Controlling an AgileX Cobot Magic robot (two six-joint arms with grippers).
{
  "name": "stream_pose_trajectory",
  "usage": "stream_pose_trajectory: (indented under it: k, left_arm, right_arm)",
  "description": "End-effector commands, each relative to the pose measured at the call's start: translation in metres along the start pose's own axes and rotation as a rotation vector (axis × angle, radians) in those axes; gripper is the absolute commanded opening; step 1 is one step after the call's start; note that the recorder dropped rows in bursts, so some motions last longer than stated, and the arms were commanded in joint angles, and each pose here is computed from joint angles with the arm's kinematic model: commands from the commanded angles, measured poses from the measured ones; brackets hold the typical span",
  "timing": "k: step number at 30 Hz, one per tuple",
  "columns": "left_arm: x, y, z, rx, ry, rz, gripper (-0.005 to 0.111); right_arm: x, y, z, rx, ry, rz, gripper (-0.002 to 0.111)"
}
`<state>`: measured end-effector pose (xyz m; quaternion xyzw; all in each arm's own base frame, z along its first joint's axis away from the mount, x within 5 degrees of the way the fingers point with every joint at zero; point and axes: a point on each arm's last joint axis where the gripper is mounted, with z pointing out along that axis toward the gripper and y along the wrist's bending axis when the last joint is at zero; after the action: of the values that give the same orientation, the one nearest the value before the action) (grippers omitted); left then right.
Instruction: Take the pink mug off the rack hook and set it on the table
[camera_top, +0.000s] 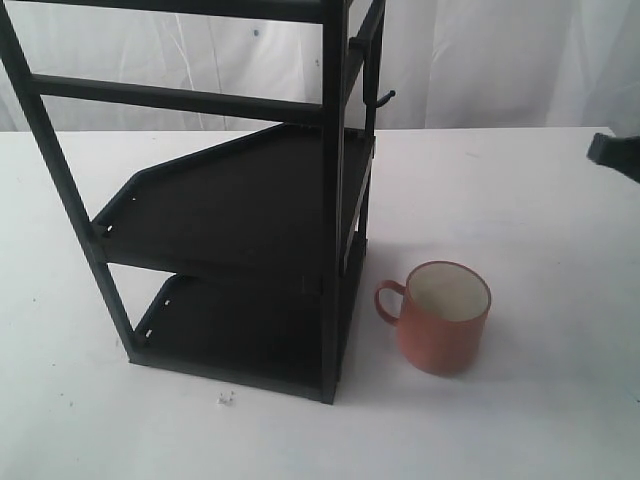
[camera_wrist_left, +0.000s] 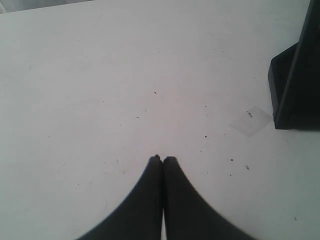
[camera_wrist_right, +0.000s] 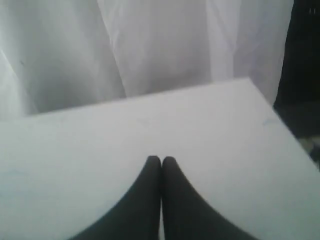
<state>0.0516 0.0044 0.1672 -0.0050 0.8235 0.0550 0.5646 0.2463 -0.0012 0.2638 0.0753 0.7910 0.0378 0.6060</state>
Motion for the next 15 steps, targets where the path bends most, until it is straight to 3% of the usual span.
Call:
stream_pose_trajectory:
  k: [1, 6, 10, 15]
  left_arm:
    - [0.001, 0.000, 0.000, 0.003, -0.002, -0.009, 0.000]
    - [0.001, 0.000, 0.000, 0.003, -0.002, -0.009, 0.000]
    - [0.001, 0.000, 0.000, 0.003, -0.002, -0.009, 0.000]
    - [0.001, 0.000, 0.000, 0.003, -0.002, -0.009, 0.000]
  right_arm:
    - [-0.029, 0.003, -0.057, -0.048, -0.287, -0.063, 0.000]
    - [-0.052, 0.005, -0.118, -0.066, -0.476, -0.123, 0.000]
    - [-0.049, 0.004, -0.153, -0.072, -0.484, -0.137, 0.000]
    - [-0.035, 0.002, -0.193, -0.042, -0.601, -0.312, 0.000]
